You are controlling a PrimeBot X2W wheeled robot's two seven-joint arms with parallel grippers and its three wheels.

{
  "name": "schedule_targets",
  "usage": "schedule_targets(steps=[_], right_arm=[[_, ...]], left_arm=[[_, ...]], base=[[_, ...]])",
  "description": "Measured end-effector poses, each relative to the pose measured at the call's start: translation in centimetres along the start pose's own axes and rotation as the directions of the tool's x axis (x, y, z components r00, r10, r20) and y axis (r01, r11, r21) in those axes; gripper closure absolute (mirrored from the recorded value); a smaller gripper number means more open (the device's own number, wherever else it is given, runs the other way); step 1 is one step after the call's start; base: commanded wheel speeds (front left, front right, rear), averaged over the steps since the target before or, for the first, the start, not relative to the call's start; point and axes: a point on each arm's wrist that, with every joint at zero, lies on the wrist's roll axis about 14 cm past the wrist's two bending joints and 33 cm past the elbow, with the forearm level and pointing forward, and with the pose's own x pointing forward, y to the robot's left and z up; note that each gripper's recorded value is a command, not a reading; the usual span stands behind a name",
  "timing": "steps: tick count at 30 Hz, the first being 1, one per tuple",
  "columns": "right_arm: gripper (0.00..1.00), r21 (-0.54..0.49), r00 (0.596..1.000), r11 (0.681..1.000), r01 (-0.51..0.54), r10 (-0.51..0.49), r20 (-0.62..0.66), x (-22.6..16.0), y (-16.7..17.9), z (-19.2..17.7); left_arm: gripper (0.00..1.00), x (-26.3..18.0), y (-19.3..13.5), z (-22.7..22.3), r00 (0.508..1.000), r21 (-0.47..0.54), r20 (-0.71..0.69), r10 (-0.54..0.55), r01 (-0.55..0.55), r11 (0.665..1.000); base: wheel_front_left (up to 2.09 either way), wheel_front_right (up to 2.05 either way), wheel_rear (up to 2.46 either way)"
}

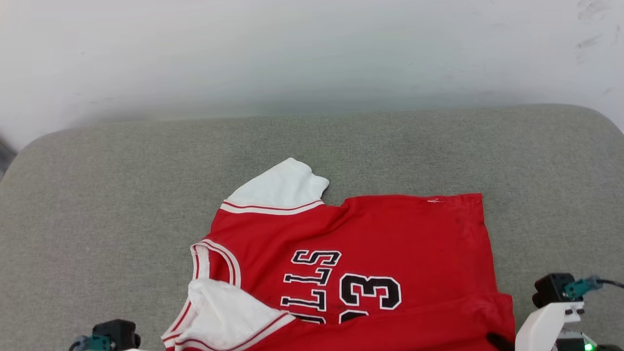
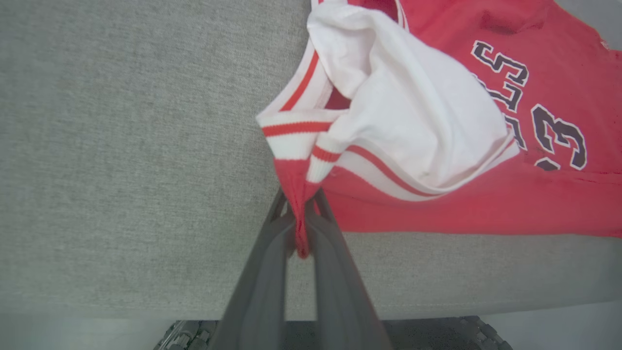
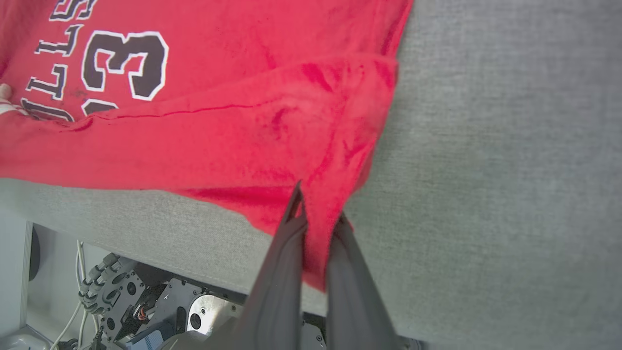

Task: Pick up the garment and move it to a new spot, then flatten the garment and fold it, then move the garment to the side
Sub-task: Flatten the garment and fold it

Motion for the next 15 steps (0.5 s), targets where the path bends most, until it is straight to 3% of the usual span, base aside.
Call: schedule_targets(steps=[2,3,4,5,6,10,15], right_arm=[[1.0,0.022,1.0,1.0,0.002,-0.002,-0.002,0.1,0.0,-0.7],[0.82,0.032,1.0,0.999,0.001,-0.001,0.001,0.2,0.1,-0.9],[0.82,0.033,1.0,0.999,0.004,-0.004,0.004,0.4,0.1,-1.1],[0.52,0.039,1.0,0.999,0.006,-0.006,0.015,0.5,0.1,-1.1],[0.0,0.041,0.999,0.999,0.007,-0.009,0.037,0.5,0.1,-0.9],[0.0,0.034,0.983,0.999,-0.002,-0.004,0.186,0.3,0.6,0.9],[0.0,0.016,0.874,0.999,0.028,-0.032,0.485,-1.9,0.6,5.6]], left_arm=[[1.0,0.3,-0.2,-1.0,1.0,-0.019,-0.026,-0.009,0.008,1.0],[1.0,0.5,-0.3,-1.5,0.999,-0.035,-0.037,-0.015,0.014,0.999],[1.0,0.8,-0.6,-1.9,0.999,-0.05,-0.046,-0.025,0.022,0.999],[0.71,1.1,-0.7,-2.2,0.998,-0.056,-0.049,-0.031,0.028,0.998],[0.02,1.4,-0.7,-2.2,0.998,-0.055,-0.05,-0.032,0.03,0.998],[0.0,2.3,-1.3,-0.7,0.998,-0.034,0.005,-0.066,0.067,0.997],[0.0,2.4,-1.9,3.6,0.981,0.049,0.176,-0.085,0.077,0.996]], base=[[0.0,0.0,0.0],[0.0,0.0,0.0],[0.0,0.0,0.0],[0.0,0.0,0.0],[0.0,0.0,0.0],[0.0,0.0,0.0],[0.0,0.0,0.0]])
